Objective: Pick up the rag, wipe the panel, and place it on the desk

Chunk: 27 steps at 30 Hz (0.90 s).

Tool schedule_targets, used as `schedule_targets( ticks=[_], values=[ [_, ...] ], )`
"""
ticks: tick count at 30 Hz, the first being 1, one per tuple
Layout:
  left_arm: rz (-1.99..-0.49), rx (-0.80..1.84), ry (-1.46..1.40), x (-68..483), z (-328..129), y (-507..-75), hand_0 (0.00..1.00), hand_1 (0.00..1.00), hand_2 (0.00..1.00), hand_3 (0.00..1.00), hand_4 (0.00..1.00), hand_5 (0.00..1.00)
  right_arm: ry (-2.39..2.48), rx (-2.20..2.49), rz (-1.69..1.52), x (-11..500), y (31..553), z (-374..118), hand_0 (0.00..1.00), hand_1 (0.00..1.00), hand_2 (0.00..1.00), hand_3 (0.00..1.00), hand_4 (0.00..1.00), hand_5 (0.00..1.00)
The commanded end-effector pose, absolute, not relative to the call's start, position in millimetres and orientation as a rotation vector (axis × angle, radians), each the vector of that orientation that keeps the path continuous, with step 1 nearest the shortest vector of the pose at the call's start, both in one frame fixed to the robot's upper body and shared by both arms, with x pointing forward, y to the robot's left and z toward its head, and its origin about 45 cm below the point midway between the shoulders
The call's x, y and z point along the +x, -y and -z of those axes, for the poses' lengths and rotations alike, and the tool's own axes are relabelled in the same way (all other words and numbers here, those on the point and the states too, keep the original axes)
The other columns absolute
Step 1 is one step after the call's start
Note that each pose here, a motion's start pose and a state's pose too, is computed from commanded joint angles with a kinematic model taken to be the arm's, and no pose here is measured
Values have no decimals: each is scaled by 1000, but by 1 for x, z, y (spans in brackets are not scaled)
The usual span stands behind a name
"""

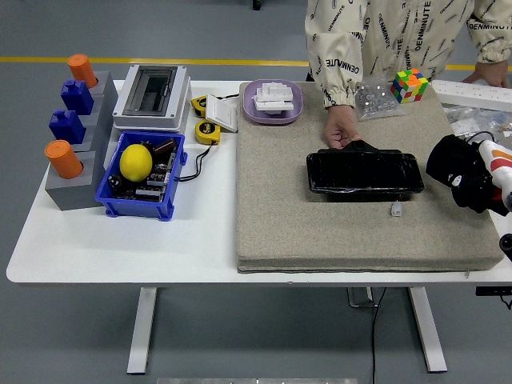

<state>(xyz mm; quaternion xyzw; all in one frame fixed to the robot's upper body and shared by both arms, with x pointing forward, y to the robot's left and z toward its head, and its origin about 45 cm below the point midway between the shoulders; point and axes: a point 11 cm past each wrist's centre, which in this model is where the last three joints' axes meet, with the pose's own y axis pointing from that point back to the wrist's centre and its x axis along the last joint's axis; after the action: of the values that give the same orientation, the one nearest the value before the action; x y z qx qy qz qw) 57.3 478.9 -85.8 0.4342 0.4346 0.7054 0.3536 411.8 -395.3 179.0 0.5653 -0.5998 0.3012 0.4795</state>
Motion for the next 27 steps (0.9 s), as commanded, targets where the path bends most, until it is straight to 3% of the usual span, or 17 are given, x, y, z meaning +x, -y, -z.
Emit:
schedule_targets(
  ticks=[27],
  values=[
    [-1823, 1135, -1126, 53, 86, -481, 611, 640, 654, 562, 625, 436, 1601, 1365, -613, 382, 409, -162, 415, 459, 497, 490, 748, 187]
  ],
)
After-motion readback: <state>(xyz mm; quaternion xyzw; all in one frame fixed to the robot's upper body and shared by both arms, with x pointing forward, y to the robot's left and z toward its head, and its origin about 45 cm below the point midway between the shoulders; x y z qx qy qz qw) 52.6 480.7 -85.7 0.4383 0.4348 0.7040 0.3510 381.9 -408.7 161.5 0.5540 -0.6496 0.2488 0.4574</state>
